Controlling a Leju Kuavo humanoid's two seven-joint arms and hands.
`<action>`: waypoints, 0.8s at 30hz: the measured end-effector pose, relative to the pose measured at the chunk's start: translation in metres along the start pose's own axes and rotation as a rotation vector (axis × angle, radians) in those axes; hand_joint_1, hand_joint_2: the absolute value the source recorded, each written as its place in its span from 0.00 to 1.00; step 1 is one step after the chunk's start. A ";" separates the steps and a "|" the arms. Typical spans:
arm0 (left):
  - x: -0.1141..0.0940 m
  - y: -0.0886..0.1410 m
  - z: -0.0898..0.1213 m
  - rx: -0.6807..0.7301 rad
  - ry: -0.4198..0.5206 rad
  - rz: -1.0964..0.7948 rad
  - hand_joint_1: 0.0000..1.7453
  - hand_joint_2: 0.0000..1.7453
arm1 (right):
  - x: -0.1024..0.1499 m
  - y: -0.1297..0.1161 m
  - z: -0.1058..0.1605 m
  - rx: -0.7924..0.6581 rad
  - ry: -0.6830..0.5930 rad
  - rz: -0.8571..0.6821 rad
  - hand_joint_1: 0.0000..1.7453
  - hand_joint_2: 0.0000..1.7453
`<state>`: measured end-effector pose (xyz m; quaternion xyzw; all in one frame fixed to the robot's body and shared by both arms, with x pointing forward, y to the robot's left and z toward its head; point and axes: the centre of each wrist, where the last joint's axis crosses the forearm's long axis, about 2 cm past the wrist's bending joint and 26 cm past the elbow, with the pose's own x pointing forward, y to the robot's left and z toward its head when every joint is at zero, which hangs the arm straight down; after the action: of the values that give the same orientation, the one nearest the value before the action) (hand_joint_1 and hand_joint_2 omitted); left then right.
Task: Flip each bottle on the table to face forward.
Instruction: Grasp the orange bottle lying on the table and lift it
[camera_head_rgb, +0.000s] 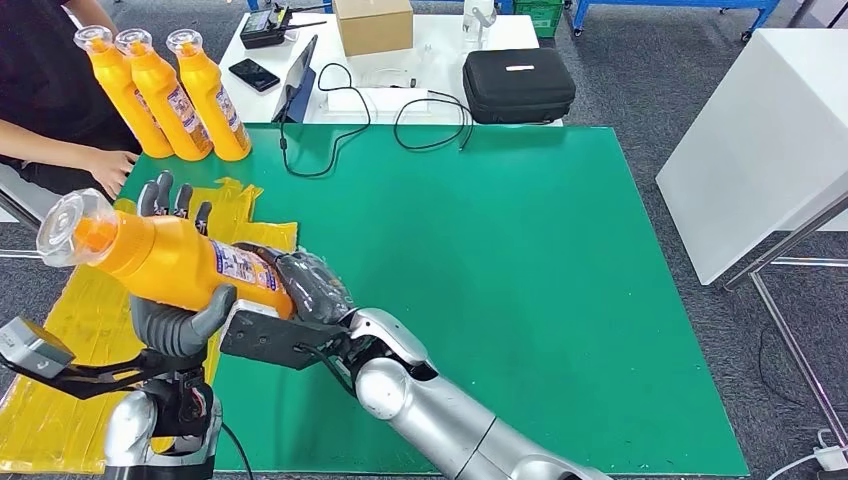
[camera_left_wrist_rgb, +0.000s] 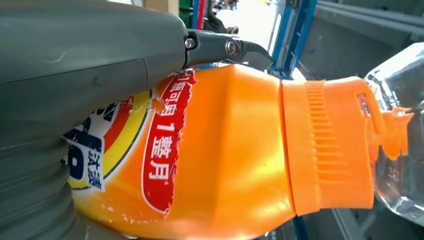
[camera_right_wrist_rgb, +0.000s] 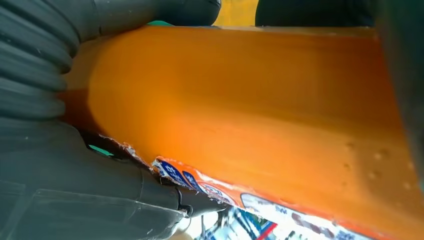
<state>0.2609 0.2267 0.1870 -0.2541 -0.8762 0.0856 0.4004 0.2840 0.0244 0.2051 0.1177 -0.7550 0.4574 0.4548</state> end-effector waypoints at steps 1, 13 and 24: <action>0.001 0.002 0.004 0.009 0.001 0.001 0.56 1.00 | 0.001 0.005 0.000 0.017 -0.001 0.000 1.00 1.00; 0.007 0.012 0.026 0.071 0.009 -0.020 1.00 1.00 | 0.003 0.024 -0.001 0.108 0.009 0.044 1.00 1.00; 0.007 0.014 0.024 0.082 0.007 -0.105 1.00 1.00 | 0.000 0.026 -0.001 0.090 -0.002 0.075 0.00 0.25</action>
<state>0.2445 0.2431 0.1711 -0.1912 -0.8826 0.0996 0.4177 0.2689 0.0392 0.1897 0.1103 -0.7380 0.5075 0.4310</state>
